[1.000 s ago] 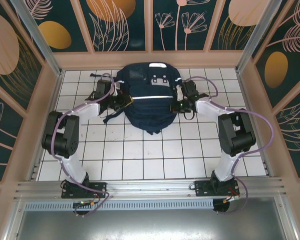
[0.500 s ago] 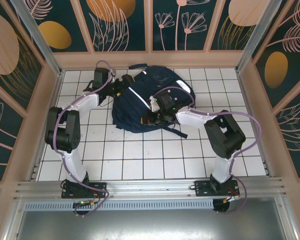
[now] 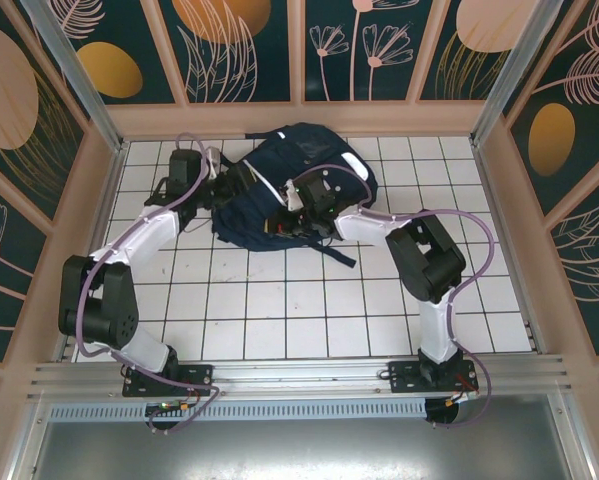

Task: Pack the student bag

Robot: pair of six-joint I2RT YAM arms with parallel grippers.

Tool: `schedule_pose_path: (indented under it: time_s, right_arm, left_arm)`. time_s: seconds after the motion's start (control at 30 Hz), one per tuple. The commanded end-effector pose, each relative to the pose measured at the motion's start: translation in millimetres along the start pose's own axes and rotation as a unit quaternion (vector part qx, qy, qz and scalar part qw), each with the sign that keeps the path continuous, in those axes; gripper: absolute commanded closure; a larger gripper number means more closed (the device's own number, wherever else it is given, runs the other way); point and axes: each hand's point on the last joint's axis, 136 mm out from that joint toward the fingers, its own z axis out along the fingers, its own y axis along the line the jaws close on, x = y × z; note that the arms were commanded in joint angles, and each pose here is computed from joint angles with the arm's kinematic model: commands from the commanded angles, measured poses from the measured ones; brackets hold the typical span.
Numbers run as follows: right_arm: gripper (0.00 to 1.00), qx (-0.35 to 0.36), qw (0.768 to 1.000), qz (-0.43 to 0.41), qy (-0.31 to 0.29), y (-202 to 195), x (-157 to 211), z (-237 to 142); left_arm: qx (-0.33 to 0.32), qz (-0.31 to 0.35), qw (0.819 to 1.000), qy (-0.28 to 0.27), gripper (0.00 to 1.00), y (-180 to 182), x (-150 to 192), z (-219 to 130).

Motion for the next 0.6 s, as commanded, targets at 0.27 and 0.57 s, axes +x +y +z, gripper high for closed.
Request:
schedule_pose_path:
  time_s: [0.27, 0.57]
  right_arm:
    - [1.00, -0.090, 0.991, -0.099, -0.016, 80.6, 3.8, 1.2]
    - [1.00, -0.073, 0.988, -0.139, -0.007, 87.1, 22.0, -6.3]
  left_arm:
    - [-0.009, -0.074, 0.997, 0.018, 0.28, 25.7, 25.2, 32.7]
    - [-0.009, -0.086, 0.994, 0.068, 0.88, 48.2, 52.5, 66.8]
